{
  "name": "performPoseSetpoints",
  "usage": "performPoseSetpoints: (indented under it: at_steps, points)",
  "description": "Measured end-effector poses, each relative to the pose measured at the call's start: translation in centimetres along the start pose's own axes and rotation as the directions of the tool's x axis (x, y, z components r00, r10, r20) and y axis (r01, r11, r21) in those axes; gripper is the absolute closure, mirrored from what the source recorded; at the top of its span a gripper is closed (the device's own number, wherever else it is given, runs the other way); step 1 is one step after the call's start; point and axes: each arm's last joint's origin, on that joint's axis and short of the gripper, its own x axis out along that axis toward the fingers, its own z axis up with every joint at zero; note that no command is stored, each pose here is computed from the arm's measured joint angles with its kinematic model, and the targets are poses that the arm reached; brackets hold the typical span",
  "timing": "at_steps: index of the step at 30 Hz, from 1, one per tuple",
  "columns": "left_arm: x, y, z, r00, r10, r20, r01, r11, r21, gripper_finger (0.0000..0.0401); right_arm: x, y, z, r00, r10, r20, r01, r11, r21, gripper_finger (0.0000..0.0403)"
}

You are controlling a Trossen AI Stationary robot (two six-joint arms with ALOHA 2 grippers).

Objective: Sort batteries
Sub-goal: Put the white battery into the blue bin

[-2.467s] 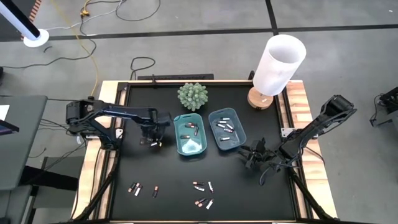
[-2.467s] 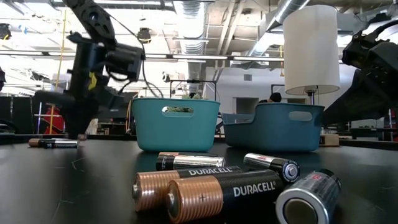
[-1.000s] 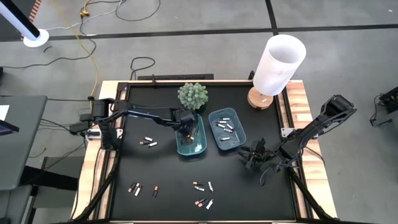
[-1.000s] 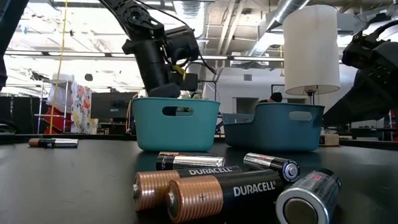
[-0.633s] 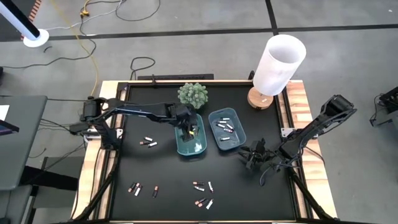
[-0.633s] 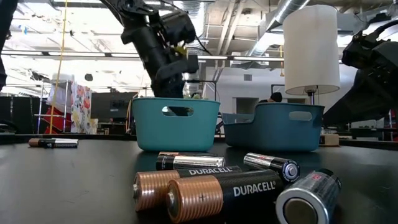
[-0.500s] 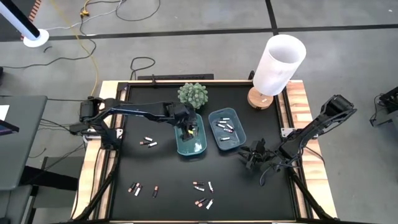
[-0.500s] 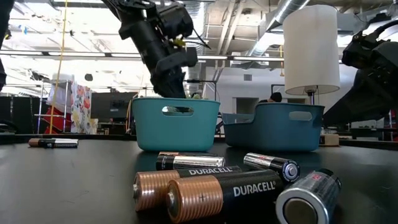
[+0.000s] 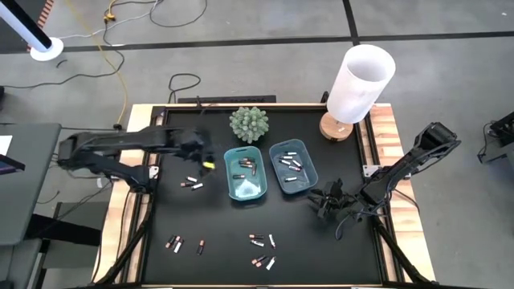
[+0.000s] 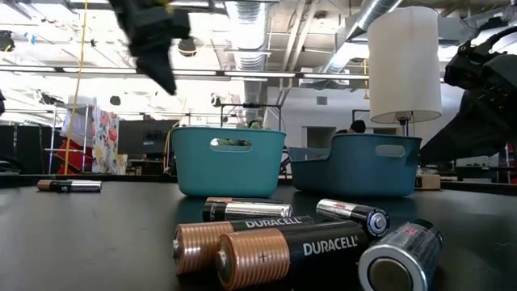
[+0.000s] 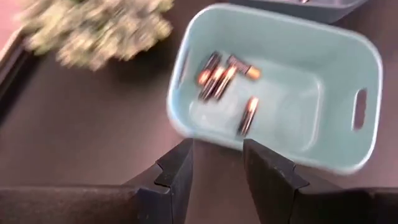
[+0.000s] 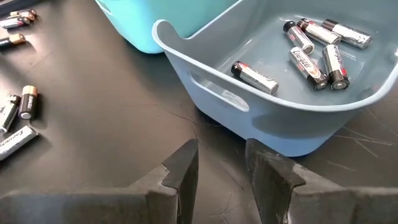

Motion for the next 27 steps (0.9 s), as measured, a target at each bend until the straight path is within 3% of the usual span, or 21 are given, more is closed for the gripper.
performPoseSetpoints:
  at_steps: [4, 8, 12, 27]
  points:
    - [-0.9, 0.5, -4.1, 1.000, 0.002, -0.006, -0.003, 0.999, -0.034, 0.0268, 0.0, 0.0, 0.0, 1.000, 0.000, 0.000, 0.000, 1.000, 0.000, 0.0253]
    - [0.2, 1.1, -8.6, 0.998, 0.009, -0.063, -0.012, 0.999, -0.042, 0.0268, 0.0, 0.0, 0.0, 1.000, 0.001, 0.000, -0.001, 1.000, 0.001, 0.0253]
    - [1.9, 1.4, -11.5, 0.989, 0.029, -0.142, -0.034, 0.999, -0.036, 0.0269, 0.0, 0.0, 0.0, 1.000, 0.001, 0.001, -0.001, 1.000, 0.002, 0.0253]
    - [5.7, 0.8, -12.4, 0.931, 0.053, -0.360, -0.058, 0.998, -0.005, 0.0269, 0.0, 0.0, 0.0, 1.000, -0.001, 0.000, 0.001, 1.000, 0.000, 0.0253]
